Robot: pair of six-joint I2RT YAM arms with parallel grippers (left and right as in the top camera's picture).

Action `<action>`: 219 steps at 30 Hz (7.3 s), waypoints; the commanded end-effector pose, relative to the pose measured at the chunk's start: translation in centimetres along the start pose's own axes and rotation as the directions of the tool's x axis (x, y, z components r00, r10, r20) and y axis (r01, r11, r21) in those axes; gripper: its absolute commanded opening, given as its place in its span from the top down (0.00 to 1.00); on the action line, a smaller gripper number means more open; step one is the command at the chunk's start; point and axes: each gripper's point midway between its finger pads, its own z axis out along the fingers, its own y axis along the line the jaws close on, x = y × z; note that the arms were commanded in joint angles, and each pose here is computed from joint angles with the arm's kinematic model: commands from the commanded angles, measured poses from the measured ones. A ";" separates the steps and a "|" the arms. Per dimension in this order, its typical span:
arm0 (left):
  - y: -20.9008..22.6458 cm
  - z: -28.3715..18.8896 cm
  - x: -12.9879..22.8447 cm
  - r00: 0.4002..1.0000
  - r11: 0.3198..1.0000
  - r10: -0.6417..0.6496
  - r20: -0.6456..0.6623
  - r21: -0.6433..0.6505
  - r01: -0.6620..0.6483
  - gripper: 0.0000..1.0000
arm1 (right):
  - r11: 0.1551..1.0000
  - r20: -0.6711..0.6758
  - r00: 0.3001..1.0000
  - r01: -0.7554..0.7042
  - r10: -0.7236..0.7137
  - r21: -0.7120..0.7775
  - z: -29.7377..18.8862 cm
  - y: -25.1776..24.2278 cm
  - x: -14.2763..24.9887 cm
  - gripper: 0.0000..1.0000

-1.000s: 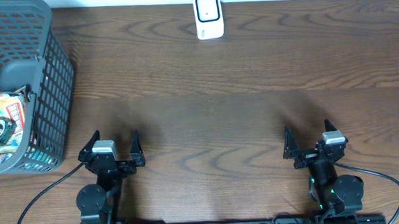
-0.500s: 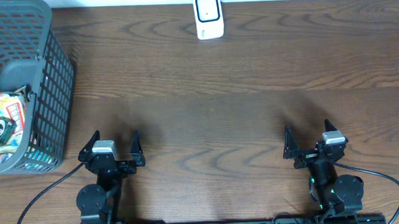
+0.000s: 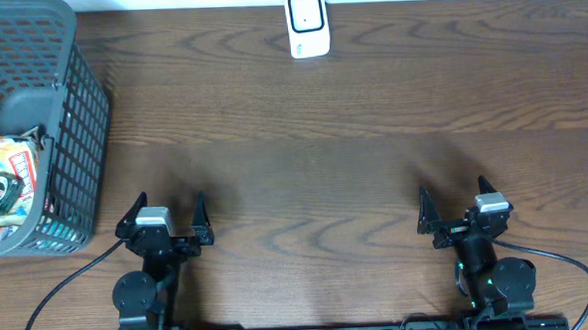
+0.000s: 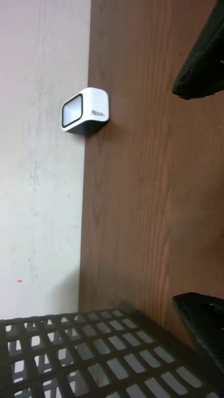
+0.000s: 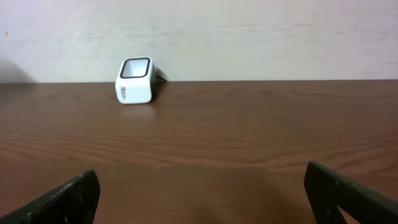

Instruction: Scan the item barcode

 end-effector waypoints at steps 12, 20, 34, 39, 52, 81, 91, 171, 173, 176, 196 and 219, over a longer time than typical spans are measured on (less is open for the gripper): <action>-0.2 0.0 1.5 0.999 1.000 0.004 -0.050 0.013 -0.004 0.02 | 1.000 0.001 1.000 -0.002 0.002 0.003 0.0 -0.1 0.0 0.01; 0.6 0.0 1.4 0.999 0.999 0.028 -0.046 -0.034 -0.030 0.02 | 1.000 0.001 1.000 -0.002 0.002 0.003 0.0 -0.1 0.0 0.01; -0.6 -1.1 -7.0 0.953 0.998 0.052 0.297 0.010 -0.058 0.02 | 1.000 0.001 1.000 -0.002 0.002 0.003 0.0 -0.1 0.0 0.01; -1.0 -2.4 -10.3 0.900 0.997 0.061 0.431 0.010 -0.073 0.02 | 1.000 0.001 1.000 -0.002 0.002 0.003 0.0 -0.1 0.0 0.01; -1.6 -8.6 -20.1 0.673 0.996 0.075 0.736 -0.026 -0.083 0.02 | 1.000 0.001 1.000 -0.002 0.002 0.003 0.0 -0.1 0.0 0.01; 1.7 4.0 -33.8 0.987 0.991 -0.057 0.151 -0.114 0.075 0.03 | 1.000 0.001 1.000 -0.002 0.002 0.003 0.0 -0.1 0.0 0.01; 20.2 9.6 -37.3 0.990 0.821 -0.133 0.044 -0.555 0.135 0.03 | 1.000 0.001 1.000 -0.002 0.002 0.003 0.0 -0.1 0.0 0.01; 32.2 11.9 8.9 0.318 0.731 -0.549 -0.773 -0.628 -0.266 0.27 | 1.000 0.001 1.000 -0.002 0.002 0.003 0.0 -0.1 0.0 0.01; 32.2 11.6 9.7 0.298 0.733 -0.555 -0.777 -0.626 -0.267 0.31 | 1.000 0.001 1.000 -0.002 0.002 0.003 0.0 -0.1 0.0 0.01; 32.3 11.5 9.7 0.300 0.730 -0.557 -0.774 -0.629 -0.266 0.62 | 1.000 0.001 1.000 -0.002 0.002 0.003 0.0 -0.1 0.0 0.01; 29.6 14.4 -17.2 0.860 0.723 -0.406 -0.309 -0.684 0.096 0.93 | 1.000 0.001 1.000 -0.002 0.002 0.003 0.0 -0.1 0.0 0.01; 24.5 8.1 -30.5 0.971 0.751 -0.231 -0.057 -0.645 0.140 0.92 | 1.000 0.001 1.000 -0.002 0.002 0.003 0.0 -0.1 0.0 0.01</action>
